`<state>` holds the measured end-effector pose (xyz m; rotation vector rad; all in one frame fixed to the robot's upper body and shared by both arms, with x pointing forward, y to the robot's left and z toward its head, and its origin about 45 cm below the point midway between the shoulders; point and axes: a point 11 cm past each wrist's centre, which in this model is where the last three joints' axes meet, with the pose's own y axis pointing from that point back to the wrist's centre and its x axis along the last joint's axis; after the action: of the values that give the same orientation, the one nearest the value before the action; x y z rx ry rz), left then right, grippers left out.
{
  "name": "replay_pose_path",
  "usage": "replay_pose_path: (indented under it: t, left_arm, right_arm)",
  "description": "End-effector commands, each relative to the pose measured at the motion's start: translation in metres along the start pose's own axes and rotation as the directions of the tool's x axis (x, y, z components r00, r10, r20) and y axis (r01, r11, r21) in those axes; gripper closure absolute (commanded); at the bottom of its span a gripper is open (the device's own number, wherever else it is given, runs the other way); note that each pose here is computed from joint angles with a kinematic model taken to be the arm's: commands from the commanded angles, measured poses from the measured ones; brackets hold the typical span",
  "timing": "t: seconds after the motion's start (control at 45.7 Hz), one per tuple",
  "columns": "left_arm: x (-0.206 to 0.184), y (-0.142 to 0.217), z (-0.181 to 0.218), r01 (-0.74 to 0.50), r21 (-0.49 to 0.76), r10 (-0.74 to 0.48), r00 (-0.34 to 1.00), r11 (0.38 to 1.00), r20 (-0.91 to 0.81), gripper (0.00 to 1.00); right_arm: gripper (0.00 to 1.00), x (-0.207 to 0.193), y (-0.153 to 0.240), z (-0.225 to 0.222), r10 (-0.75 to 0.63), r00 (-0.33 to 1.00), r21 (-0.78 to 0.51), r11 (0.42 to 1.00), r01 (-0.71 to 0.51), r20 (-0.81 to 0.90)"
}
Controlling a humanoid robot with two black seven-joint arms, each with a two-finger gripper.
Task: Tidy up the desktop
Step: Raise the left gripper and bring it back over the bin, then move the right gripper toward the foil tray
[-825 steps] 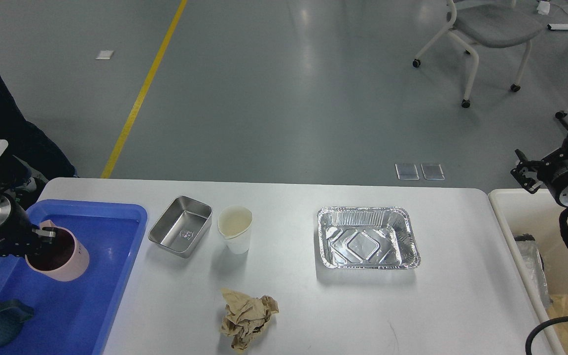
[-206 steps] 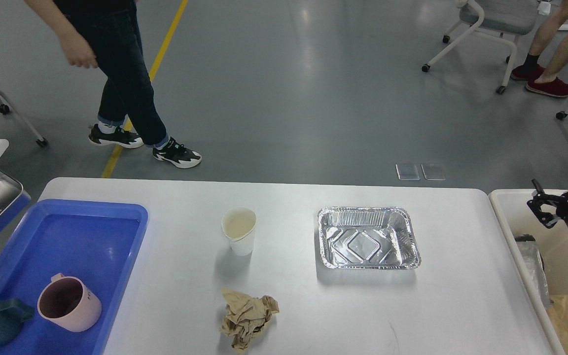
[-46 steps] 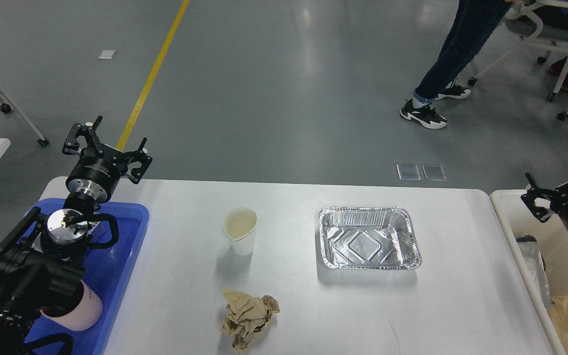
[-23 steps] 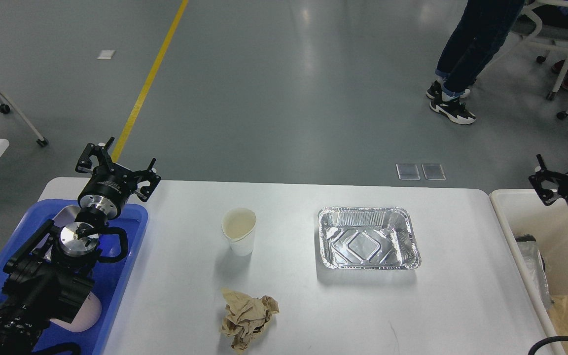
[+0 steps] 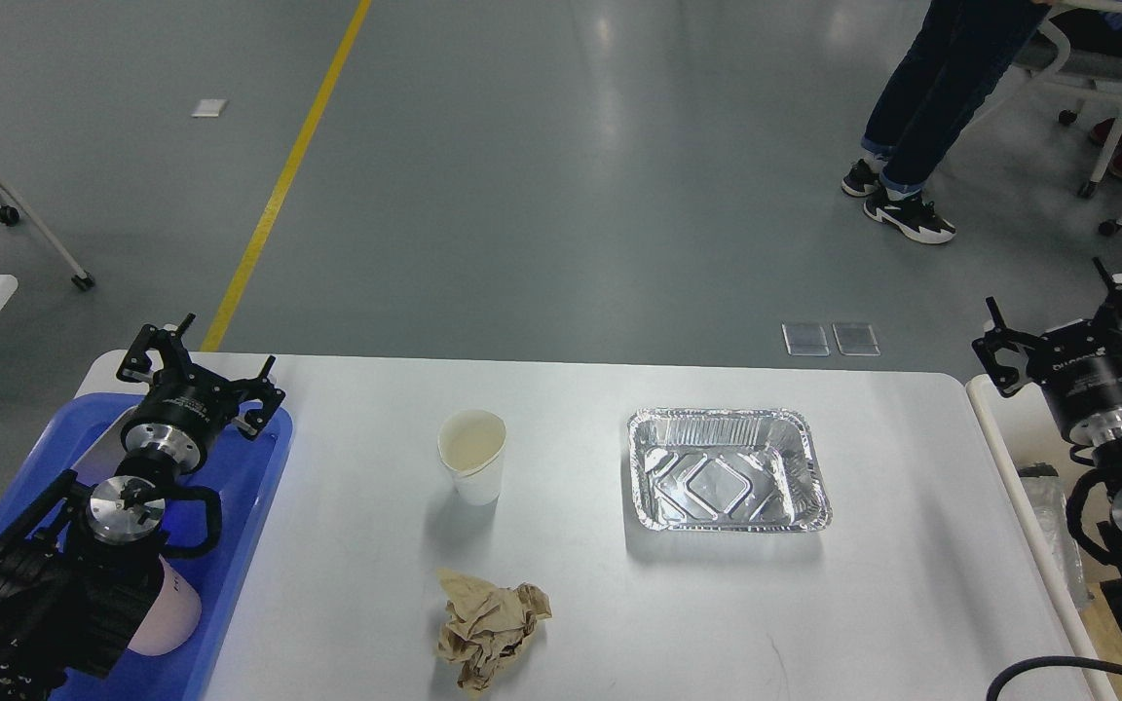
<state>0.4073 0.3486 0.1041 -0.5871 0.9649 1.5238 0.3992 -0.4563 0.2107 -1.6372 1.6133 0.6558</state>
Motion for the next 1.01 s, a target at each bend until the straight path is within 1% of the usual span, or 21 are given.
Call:
replay_pose_path:
  t: [0.0, 0.131, 0.197, 0.263, 0.394, 0.46, 0.547, 0.635, 0.788, 0.854, 0.985]
  left_arm:
    - [0.012, 0.007, 0.004, -0.023, -0.046, 0.022, 1.0, 0.999, -0.006, 0.03]
    - [0.018, 0.011, 0.001, -0.032, -0.054, 0.032, 0.999, 0.998, -0.013, 0.03]
    - [0.017, 0.01, 0.0, -0.03, -0.052, 0.029, 0.999, 0.998, -0.015, 0.03]
    - [0.013, 0.008, -0.002, -0.024, -0.052, 0.023, 1.0, 0.998, -0.019, 0.03]
    - [0.008, 0.005, -0.001, -0.014, -0.059, 0.012, 1.0, 0.998, -0.025, 0.03]
    - [0.008, 0.005, 0.001, -0.014, -0.072, 0.012, 0.999, 0.997, -0.031, 0.03]
    - [0.008, 0.005, 0.001, -0.014, -0.078, 0.012, 0.999, 0.997, -0.031, 0.03]
    - [0.006, 0.004, 0.002, -0.01, -0.081, 0.008, 0.999, 0.997, -0.033, 0.03]
    - [0.003, 0.002, 0.004, -0.005, -0.086, 0.002, 0.999, 0.996, -0.035, 0.03]
    - [0.005, 0.004, 0.002, -0.008, -0.087, 0.005, 0.999, 0.996, -0.042, 0.03]
    - [0.008, 0.005, 0.002, -0.013, -0.087, 0.009, 0.999, 0.996, -0.049, 0.03]
  right_arm:
    - [0.0, -0.027, -0.016, 0.005, -0.106, 0.994, 0.019, 0.994, 0.105, 0.032]
    - [0.0, -0.04, -0.015, 0.014, -0.21, 0.976, 0.025, 0.978, 0.208, 0.06]
    - [0.0, -0.045, -0.015, 0.022, -0.239, 0.968, 0.024, 0.971, 0.237, 0.08]
    - [0.0, -0.046, -0.014, 0.031, -0.242, 0.965, 0.021, 0.97, 0.241, 0.1]
    - [0.0, -0.045, -0.014, 0.045, -0.221, 0.968, -0.005, 0.975, 0.223, 0.119]
    - [0.0, -0.042, -0.016, 0.048, -0.191, 0.974, -0.013, 0.981, 0.194, 0.121]
    - [0.0, -0.036, -0.025, 0.05, -0.08, 0.99, -0.026, 0.996, 0.084, 0.113]
    - [0.0, -0.035, -0.032, 0.048, -0.016, 0.994, -0.028, 0.999, 0.02, 0.11]
    - [0.0, -0.037, -0.035, 0.051, 0.016, 0.993, -0.03, 0.999, -0.012, 0.115]
    - [0.0, -0.044, -0.038, 0.061, 0.032, 0.99, -0.039, 0.999, -0.027, 0.136]
    - [0.0, -0.069, -0.043, 0.051, -0.031, 0.992, -0.016, 0.999, 0.033, 0.122]
